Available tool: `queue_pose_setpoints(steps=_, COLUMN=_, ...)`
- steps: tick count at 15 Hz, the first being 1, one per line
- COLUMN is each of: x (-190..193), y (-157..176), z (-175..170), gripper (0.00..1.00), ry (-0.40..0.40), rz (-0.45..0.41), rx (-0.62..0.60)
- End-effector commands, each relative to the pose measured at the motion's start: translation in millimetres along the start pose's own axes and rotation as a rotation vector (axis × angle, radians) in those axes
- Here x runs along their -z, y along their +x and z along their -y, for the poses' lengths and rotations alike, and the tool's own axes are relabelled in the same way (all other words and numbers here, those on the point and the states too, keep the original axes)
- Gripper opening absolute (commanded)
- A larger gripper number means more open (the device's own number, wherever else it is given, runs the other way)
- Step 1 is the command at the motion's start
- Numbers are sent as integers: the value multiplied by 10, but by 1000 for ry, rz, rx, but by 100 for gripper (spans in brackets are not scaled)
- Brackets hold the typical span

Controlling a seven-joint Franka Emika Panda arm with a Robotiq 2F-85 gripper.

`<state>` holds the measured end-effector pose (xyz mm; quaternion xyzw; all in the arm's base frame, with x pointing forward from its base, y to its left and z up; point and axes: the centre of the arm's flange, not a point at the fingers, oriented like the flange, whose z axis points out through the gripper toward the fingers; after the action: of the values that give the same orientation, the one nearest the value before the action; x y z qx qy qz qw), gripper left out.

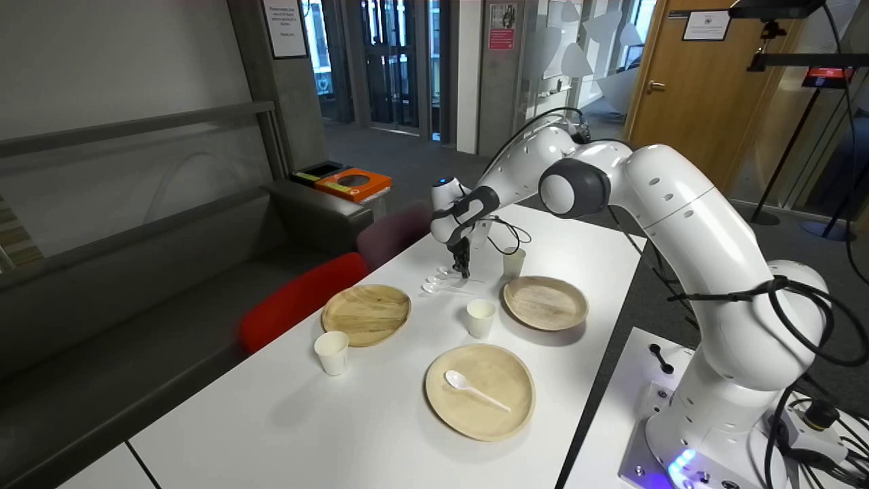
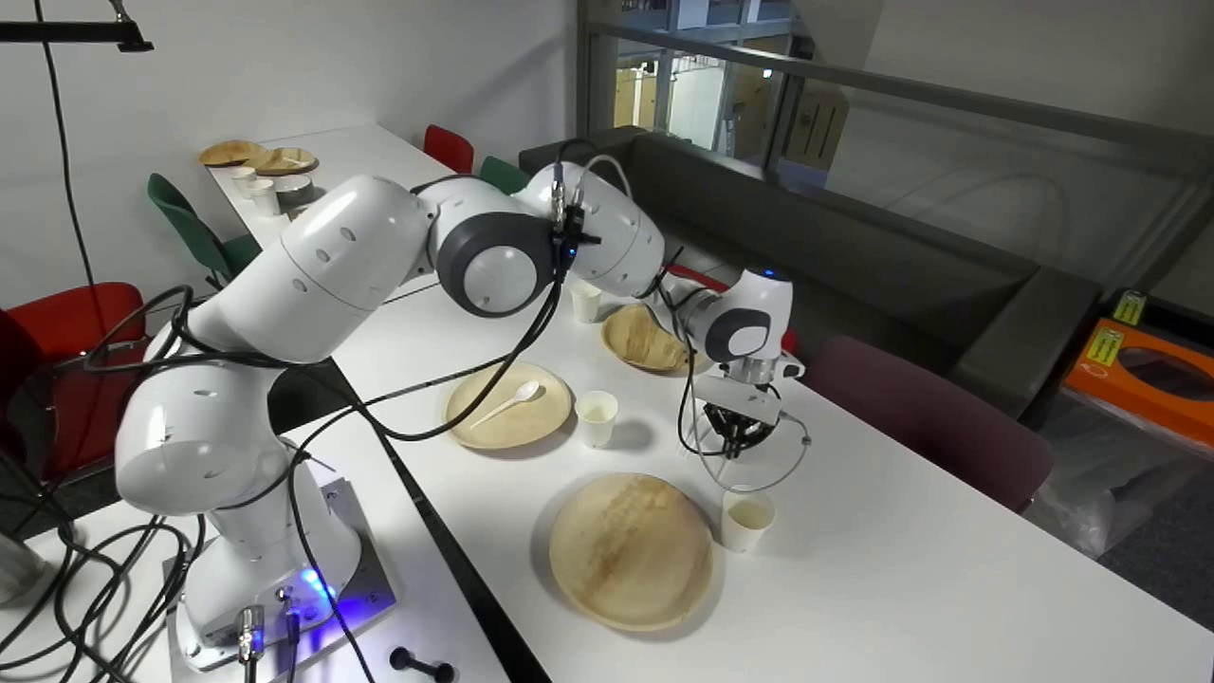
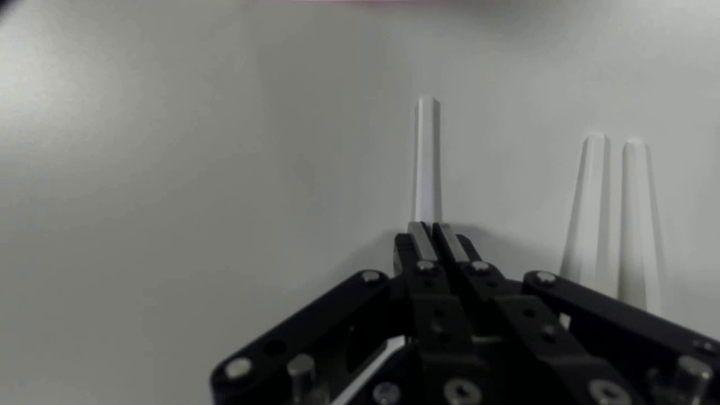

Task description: Put one spoon on the right plate

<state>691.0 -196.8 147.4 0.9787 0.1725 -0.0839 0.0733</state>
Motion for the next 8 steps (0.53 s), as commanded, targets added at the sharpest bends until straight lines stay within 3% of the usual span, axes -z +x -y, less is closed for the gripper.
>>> queue_pose_setpoints(steps=1, x=49, y=-69, z=-28, gripper=1, ry=9, rz=-8, rx=29)
queue_pose_setpoints(steps=8, x=113, y=-129, z=-19, gripper=0, ry=0, rz=-20, rx=27)
